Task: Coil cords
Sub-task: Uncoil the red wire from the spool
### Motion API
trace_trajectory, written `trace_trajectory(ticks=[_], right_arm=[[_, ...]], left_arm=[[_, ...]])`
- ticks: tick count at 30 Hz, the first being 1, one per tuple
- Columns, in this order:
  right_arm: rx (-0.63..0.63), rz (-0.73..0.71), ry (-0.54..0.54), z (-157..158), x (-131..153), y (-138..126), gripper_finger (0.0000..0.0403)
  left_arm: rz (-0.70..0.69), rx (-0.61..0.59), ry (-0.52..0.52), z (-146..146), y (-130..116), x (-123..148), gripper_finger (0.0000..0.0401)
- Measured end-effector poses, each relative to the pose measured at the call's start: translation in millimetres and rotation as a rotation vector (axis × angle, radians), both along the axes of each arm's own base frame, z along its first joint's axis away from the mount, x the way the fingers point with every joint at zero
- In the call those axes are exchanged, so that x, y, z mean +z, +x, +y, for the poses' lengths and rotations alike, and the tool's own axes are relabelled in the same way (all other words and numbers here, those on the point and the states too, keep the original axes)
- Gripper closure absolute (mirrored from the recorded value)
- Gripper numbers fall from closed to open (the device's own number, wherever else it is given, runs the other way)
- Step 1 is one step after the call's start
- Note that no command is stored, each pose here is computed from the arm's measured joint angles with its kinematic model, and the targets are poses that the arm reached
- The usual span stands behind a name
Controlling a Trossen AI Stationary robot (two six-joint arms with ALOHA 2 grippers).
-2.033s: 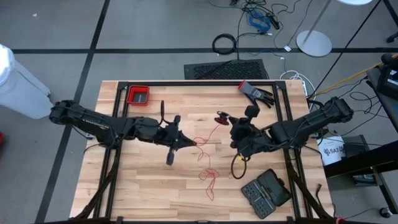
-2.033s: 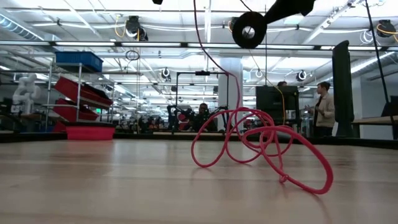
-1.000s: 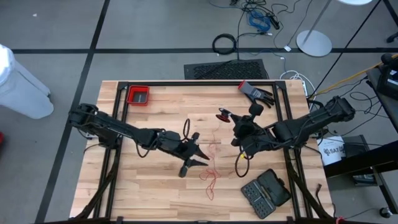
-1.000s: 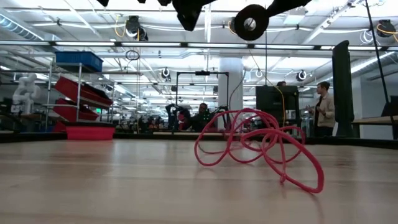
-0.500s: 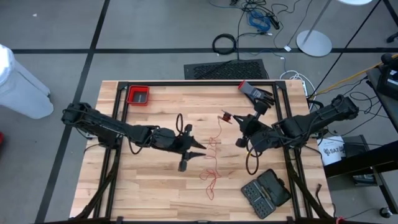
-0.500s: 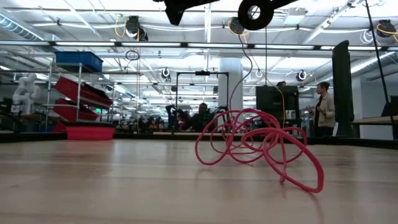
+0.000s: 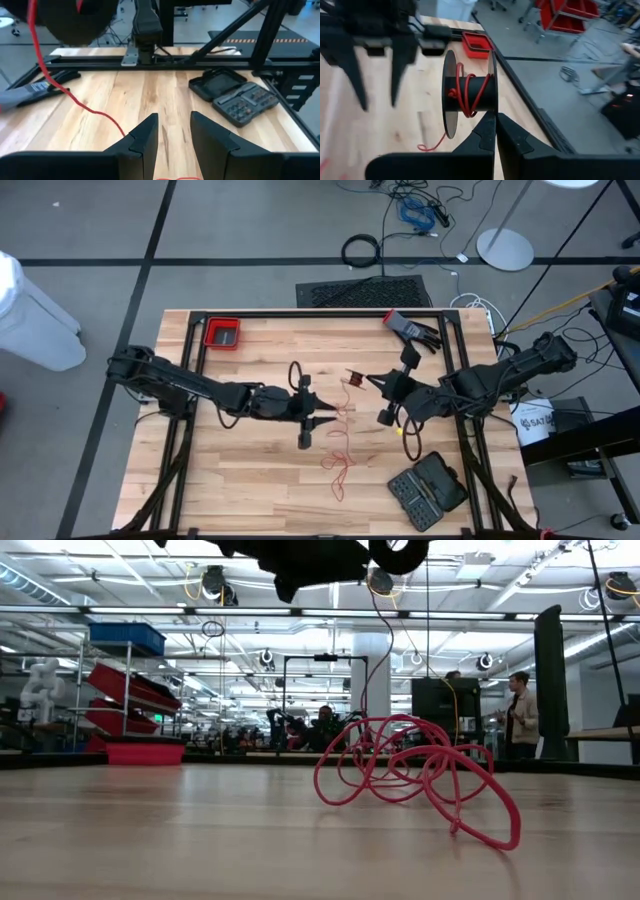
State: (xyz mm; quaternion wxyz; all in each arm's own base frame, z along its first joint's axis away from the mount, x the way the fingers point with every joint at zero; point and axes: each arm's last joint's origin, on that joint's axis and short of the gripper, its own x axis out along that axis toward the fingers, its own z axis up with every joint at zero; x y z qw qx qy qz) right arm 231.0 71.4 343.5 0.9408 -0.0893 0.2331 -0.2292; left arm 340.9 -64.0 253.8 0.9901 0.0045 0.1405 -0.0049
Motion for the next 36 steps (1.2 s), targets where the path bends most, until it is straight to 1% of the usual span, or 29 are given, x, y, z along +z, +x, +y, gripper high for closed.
trace_trajectory(ticks=[6,13,15,17,19,21,23,26,29,33,36], right_arm=[[0.046,-0.008,0.026,1.6,1.6,1.1,0.0403],[0.066,-0.001,0.038,2.0,1.4,0.8,0.0403],[0.066,-0.001,0.038,2.0,1.4,0.8,0.0403],[0.066,0.000,0.038,1.9,1.4,0.7,0.0403],[0.066,0.002,0.037,1.9,1.3,0.6,0.0403],[0.066,0.002,0.036,1.9,1.3,0.6,0.0403],[0.067,0.007,0.035,1.8,0.9,0.4,0.0403],[0.068,0.008,0.036,1.8,0.8,0.3,0.0403],[0.068,0.008,0.036,1.8,0.8,0.3,0.0403],[0.081,0.011,0.044,2.2,0.7,0.4,0.0403],[0.091,0.014,0.051,2.6,0.5,0.5,0.0403]], left_arm=[[-0.036,-0.028,-0.016,-2.3,10.6,-10.1,0.0280],[-0.025,0.021,-0.007,7.1,16.0,-17.4,0.0280],[-0.021,0.053,0.002,8.9,15.8,-18.5,0.0280],[-0.023,0.111,0.019,10.8,14.8,-20.2,0.0280],[-0.015,0.178,0.046,12.8,13.5,-22.6,0.0280],[-0.013,0.203,0.085,13.0,13.1,-22.9,0.0280],[-0.015,0.203,0.106,12.7,13.1,-22.4,0.0280],[-0.014,0.193,0.105,12.0,13.0,-22.5,0.0280],[-0.007,0.158,0.125,10.6,13.0,-23.0,0.0276],[0.039,0.124,0.178,9.8,14.7,-31.6,0.0252],[0.066,0.123,0.183,11.1,17.4,-39.8,0.0233]])
